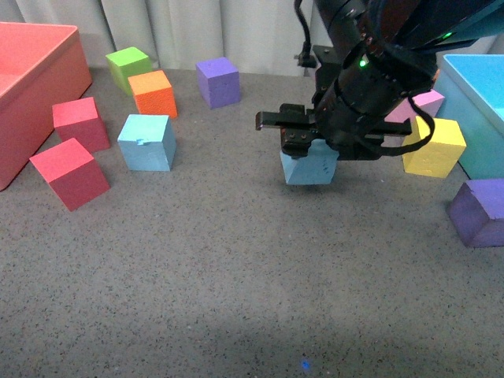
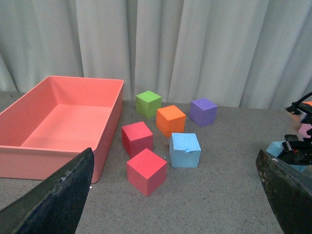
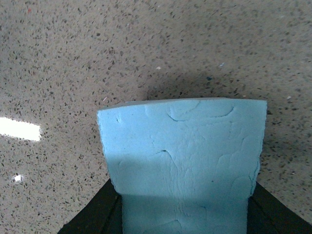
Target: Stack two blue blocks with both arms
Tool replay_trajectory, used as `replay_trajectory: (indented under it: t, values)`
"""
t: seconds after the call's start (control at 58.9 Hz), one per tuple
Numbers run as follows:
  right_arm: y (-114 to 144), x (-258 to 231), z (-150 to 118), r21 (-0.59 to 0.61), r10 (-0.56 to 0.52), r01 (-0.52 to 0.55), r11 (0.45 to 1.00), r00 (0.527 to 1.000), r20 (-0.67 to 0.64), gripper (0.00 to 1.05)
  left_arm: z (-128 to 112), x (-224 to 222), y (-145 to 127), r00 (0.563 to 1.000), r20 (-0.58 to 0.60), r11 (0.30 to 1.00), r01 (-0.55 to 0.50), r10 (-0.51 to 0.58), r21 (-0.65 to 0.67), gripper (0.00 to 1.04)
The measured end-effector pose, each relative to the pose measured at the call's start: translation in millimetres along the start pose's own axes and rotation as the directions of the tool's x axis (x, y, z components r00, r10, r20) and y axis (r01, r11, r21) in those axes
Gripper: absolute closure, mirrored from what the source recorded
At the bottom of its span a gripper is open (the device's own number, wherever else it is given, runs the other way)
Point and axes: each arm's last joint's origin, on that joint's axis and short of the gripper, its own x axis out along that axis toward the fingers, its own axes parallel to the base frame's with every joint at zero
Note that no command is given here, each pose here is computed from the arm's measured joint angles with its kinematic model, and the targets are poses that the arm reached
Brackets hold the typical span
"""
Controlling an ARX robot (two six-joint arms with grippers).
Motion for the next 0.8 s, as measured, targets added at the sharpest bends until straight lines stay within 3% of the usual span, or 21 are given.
replay_trajectory:
  t: [0.288, 0.577, 0.797]
  values:
    - [17.3, 13.8, -1.2, -0.016, -0.008, 0.007, 1.000, 1.000, -0.023, 0.59, 0.0, 0.0, 0.0, 1.000, 0.000, 1.000, 0.000, 0.000, 0.000, 0.07]
    - [18.3, 16.2, -0.5, 0.012, -0.025, 0.025, 1.000, 0.999, -0.025, 0.60, 0.0, 0.0, 0.0, 1.000, 0.000, 1.000, 0.000, 0.000, 0.000, 0.07]
    - [17.7, 12.7, 2.0, 0.047, -0.014, 0.014, 0.999, 1.000, -0.002, 0.26, 0.0, 0.0, 0.0, 1.000, 0.000, 1.000, 0.000, 0.000, 0.000, 0.07]
